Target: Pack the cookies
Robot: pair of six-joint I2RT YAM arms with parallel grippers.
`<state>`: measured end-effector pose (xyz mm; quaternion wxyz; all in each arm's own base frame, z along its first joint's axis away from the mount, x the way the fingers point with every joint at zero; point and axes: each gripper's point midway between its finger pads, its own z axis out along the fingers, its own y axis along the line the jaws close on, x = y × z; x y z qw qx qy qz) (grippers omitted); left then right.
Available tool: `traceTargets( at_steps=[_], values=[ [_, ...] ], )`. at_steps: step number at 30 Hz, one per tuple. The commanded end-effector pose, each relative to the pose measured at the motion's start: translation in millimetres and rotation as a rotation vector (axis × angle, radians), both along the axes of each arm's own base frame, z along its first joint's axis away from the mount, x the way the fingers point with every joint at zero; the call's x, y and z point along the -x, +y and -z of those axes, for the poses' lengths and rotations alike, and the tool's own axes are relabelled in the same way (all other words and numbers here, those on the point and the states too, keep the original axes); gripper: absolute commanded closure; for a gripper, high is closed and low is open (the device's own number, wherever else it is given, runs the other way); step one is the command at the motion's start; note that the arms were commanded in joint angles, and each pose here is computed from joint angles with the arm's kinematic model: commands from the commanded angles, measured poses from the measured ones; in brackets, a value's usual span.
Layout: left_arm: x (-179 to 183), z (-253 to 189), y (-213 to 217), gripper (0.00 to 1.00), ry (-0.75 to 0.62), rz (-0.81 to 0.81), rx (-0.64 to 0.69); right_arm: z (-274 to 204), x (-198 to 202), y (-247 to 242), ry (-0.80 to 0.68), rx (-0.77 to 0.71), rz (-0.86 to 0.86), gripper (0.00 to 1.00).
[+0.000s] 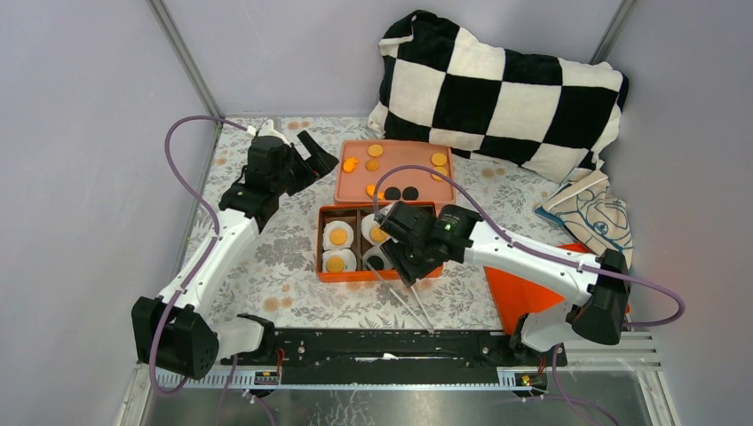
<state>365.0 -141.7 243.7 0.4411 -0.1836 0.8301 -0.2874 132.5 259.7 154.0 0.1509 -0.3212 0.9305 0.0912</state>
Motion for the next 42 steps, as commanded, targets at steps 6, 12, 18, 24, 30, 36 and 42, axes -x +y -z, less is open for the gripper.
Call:
traceTargets(
  at_steps=[6,12,18,24,30,36,42],
  values=[
    [0.7,-19.5,-9.0,0.01,-0.072,0.047,0.023,35.9,2.0,-12.2,-0.001,0.067,0.015,0.39],
    [7.6,-15.4,-18.2,0.01,-0.063,0.075,0.027,61.1,38.0,-14.2,0.098,0.000,0.000,0.31],
    [13.6,-12.7,-28.4,0.01,-0.060,0.095,0.029,73.4,61.5,-17.9,0.139,0.006,-0.052,0.32],
    [19.4,-11.6,-30.3,0.01,-0.059,0.095,0.022,65.6,92.7,-5.0,0.154,0.006,-0.149,0.33],
    [21.9,-9.4,-30.9,0.01,-0.056,0.097,0.021,84.7,104.8,0.6,0.174,0.057,-0.205,0.35],
    [25.8,-3.7,-25.8,0.01,-0.052,0.083,0.005,114.0,108.1,0.0,0.205,0.099,-0.228,0.46],
    [27.4,2.9,-24.6,0.01,-0.041,0.082,-0.004,127.8,97.0,5.4,0.162,0.145,-0.229,0.57]
  ],
)
